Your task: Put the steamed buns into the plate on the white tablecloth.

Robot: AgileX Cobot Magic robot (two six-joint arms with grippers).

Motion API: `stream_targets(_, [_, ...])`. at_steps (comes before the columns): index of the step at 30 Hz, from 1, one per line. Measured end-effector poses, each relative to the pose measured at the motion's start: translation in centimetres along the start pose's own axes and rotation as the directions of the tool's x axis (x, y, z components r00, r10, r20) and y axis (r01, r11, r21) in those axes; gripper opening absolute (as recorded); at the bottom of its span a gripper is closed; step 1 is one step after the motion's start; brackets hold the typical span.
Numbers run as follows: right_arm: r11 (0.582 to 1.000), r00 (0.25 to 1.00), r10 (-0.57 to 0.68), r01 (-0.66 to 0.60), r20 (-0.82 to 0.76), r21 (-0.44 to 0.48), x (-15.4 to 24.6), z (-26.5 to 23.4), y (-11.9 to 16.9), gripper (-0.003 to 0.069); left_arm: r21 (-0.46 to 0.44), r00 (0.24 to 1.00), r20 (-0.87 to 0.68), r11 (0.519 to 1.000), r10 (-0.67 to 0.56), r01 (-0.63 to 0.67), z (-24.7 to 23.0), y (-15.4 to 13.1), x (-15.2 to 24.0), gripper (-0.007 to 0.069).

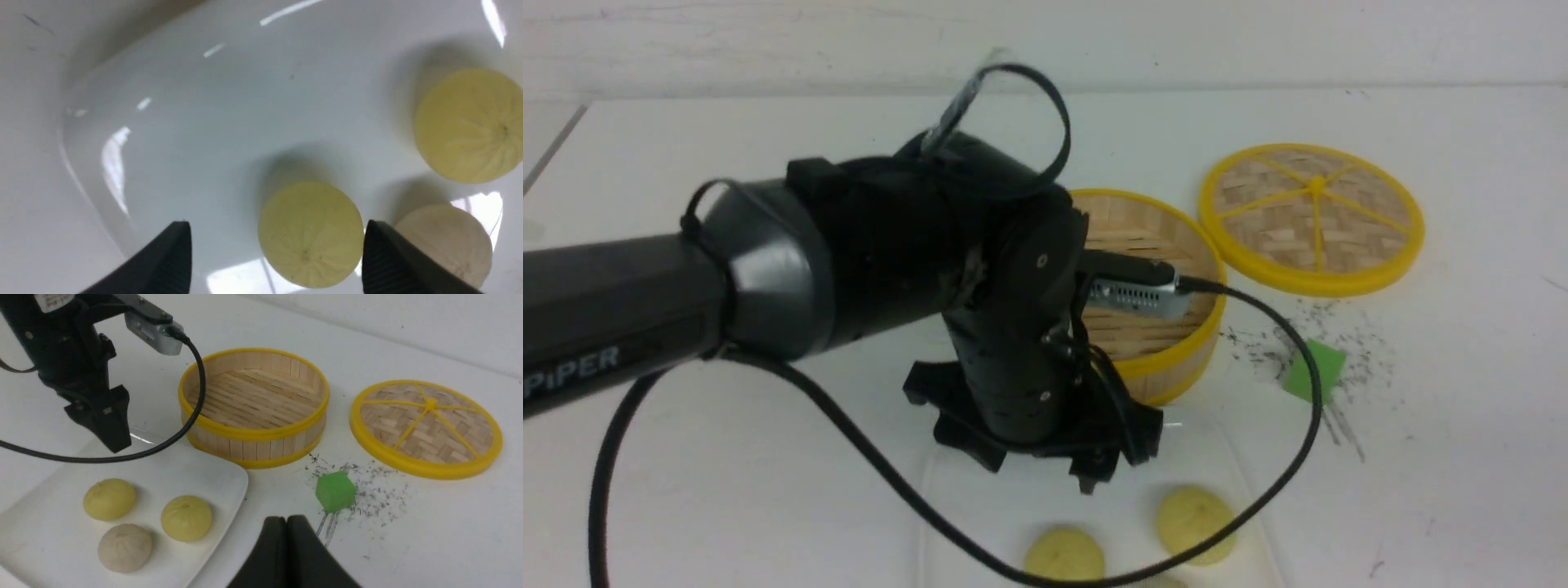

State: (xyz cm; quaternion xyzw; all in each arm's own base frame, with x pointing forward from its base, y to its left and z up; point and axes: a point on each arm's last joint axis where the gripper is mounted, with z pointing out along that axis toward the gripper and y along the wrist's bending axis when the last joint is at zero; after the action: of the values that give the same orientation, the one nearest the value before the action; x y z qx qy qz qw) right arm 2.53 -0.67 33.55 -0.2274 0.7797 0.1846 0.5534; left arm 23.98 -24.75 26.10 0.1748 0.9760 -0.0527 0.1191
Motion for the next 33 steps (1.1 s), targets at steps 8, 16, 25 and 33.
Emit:
stream_targets(8, [0.999, 0.998, 0.047, -0.048, -0.043, -0.009, 0.1, -1.9, -0.4, -0.0013, -0.070, 0.999, 0.013, 0.997, 0.033, -0.032, -2.0, 0.4, -0.9, 0.0344])
stream_targets(16, [0.991, 0.994, 0.028, -0.015, 0.101, -0.130, 3.6, 4.0, 1.7, -0.0006, -0.082, 0.993, -0.011, 0.990, 0.117, -0.118, -2.0, 0.5, -0.7, 0.0048])
stream_targets(25, [0.970, 0.989, 0.096, -0.068, 0.112, -0.234, 6.0, 6.0, 2.8, 0.0000, -0.072, 0.992, 0.012, 0.989, 0.129, -0.128, -2.0, 0.4, -0.9, 0.0002])
stream_targets(33, [0.943, 0.995, -0.004, 0.037, 0.101, -0.331, 6.3, 5.8, 3.8, 0.0001, -0.066, 0.991, 0.027, 0.989, 0.131, -0.129, -2.0, 0.3, -1.0, 0.0002])
